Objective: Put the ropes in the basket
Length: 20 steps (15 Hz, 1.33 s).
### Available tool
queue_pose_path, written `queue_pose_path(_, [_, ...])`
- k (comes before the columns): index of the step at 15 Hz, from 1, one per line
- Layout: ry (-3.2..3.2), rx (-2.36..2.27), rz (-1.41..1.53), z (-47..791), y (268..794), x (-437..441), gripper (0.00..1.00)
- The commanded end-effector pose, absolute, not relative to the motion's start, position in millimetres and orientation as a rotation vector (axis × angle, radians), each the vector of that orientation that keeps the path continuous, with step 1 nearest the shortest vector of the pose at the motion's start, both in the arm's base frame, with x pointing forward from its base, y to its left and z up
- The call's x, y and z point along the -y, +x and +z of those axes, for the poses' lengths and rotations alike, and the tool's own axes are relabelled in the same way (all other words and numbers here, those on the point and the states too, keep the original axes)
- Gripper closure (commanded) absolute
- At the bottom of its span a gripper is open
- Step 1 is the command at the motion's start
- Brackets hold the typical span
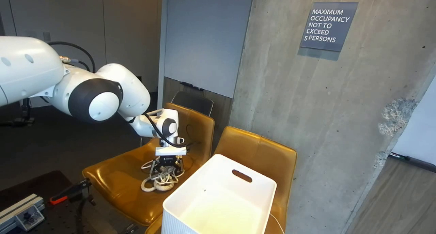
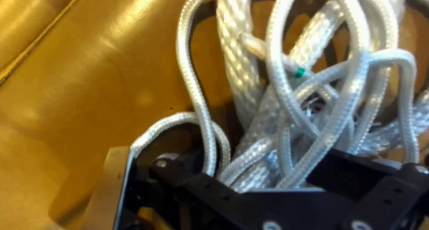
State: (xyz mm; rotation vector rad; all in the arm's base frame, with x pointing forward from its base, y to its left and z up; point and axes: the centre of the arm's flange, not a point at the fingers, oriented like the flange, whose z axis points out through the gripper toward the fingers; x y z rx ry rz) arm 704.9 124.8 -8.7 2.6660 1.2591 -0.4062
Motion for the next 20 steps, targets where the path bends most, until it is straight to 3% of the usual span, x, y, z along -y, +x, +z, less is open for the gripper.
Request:
queue_pose_path(1, [2.657, -1.22, -0.45, -30.1, 719.5, -117.8, 0.62])
queue_pose_path(5, [2.648, -1.197, -0.452, -9.0, 717.5, -113.8, 0.92])
queue_pose_path(7, [2.641, -1.187, -0.441, 15.1, 708.4, -115.4, 1.0])
queue_pose_path(11, [2.627, -1.18, -0.408, 78.7, 687.9, -120.6, 0.99])
queue_pose_path(20, [2.644, -1.081, -0.17, 265.0, 694.5, -135.7, 1.0])
